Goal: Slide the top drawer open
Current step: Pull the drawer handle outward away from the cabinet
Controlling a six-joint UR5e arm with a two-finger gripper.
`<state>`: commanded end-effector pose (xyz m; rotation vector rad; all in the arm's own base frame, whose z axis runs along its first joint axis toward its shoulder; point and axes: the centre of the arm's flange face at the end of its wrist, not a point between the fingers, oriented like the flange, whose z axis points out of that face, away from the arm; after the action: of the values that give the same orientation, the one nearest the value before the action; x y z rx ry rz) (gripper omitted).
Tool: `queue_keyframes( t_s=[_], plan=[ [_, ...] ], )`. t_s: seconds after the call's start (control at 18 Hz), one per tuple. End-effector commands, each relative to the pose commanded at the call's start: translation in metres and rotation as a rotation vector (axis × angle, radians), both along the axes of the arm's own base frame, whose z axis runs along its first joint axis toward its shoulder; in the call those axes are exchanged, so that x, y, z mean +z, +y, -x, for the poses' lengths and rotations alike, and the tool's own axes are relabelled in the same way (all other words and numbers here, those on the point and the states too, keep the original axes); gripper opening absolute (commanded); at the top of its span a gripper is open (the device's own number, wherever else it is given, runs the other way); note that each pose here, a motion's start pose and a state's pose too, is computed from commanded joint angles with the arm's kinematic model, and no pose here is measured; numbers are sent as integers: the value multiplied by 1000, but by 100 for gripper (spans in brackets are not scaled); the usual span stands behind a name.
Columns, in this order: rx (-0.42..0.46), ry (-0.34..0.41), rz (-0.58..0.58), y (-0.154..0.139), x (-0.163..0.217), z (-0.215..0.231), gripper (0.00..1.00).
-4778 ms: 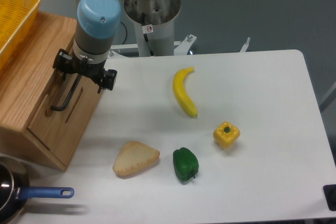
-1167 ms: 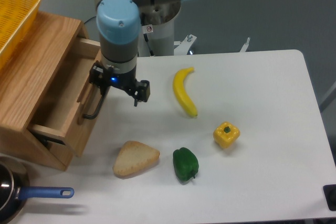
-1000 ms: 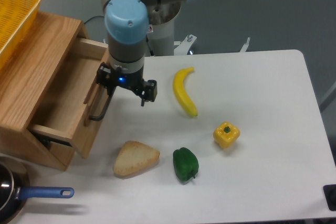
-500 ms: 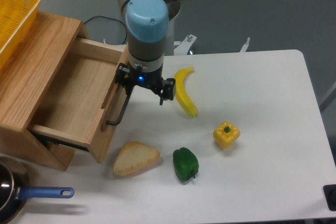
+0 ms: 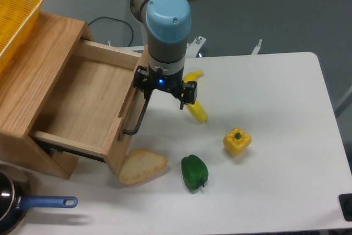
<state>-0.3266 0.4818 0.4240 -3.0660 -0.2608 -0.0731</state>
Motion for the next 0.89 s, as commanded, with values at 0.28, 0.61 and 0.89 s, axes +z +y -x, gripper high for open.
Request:
queue_keyframes(
  t_s=[0.28, 0.61, 0.89],
  plan=[
    [2, 3, -2, -7, 0, 10, 100],
    [8, 7, -6, -9, 2, 15, 100],
    [12, 11, -8, -13, 2, 25, 100]
  ],
)
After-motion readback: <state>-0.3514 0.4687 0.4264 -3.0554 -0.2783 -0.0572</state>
